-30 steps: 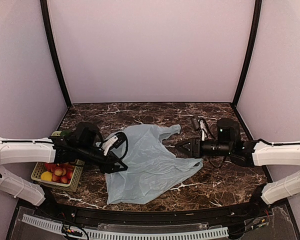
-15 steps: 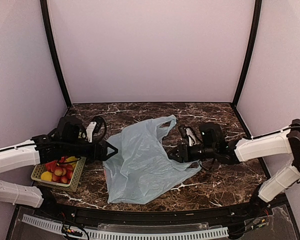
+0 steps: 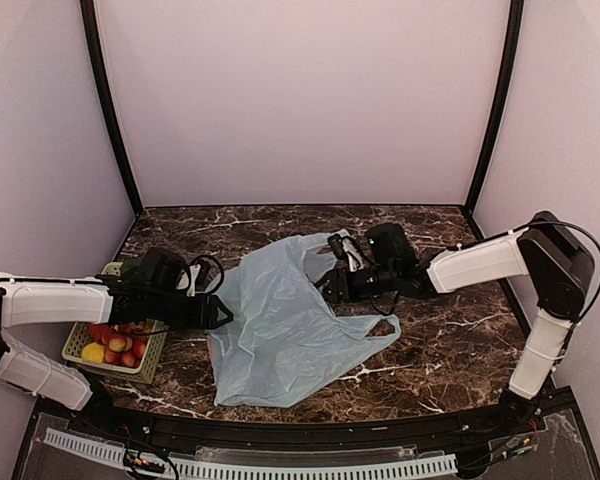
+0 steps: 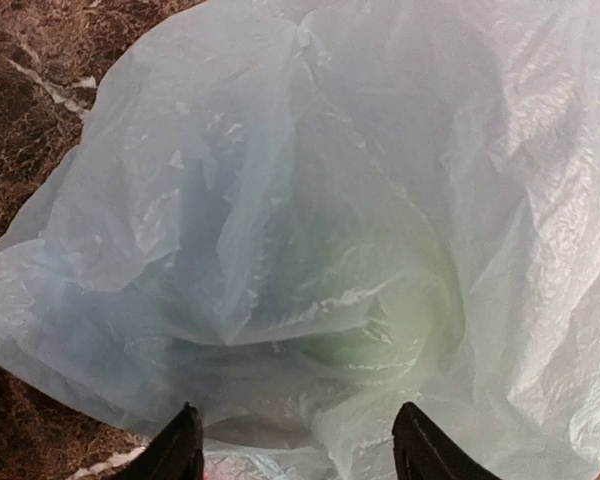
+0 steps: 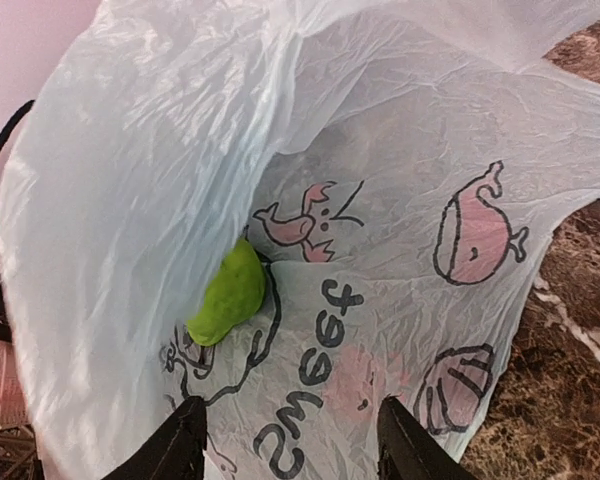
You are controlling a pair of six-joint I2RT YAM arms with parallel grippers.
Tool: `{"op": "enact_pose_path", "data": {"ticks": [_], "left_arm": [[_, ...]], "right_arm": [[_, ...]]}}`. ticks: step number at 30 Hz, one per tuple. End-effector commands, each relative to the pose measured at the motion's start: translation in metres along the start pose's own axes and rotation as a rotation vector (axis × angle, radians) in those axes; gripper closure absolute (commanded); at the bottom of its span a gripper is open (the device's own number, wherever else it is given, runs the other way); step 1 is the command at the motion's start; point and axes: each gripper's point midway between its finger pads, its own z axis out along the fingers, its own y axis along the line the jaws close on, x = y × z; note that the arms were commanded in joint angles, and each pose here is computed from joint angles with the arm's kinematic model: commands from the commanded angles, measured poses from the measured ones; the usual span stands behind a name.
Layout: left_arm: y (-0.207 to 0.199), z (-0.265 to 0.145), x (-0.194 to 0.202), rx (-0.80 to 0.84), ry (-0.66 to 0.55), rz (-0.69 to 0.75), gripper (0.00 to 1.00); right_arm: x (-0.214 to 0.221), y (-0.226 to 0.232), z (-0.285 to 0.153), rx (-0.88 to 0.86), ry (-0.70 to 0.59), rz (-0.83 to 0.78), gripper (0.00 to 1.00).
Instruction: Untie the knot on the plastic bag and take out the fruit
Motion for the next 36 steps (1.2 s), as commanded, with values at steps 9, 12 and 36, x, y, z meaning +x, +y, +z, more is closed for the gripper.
{"op": "enact_pose_path", "data": {"ticks": [9,12,36], "left_arm": [[-0.003,0.039,0.015,0.081,0.087,-0.009,0.56],[-0.001,0.044,0.017,0.087,0.089,-0.011,0.59],[-0.024,0.059,0.024,0.241,0.154,0.202,0.99]], "right_arm": [[0.018,0.046,0.054,-0.231,0.153,-0.048,0.44],[0.023,0.059,0.064,-0.282,0.169,-0.051,0.42],[0.024,0.054,0.135,-0.308,0.195,-0.058,0.17]]}}
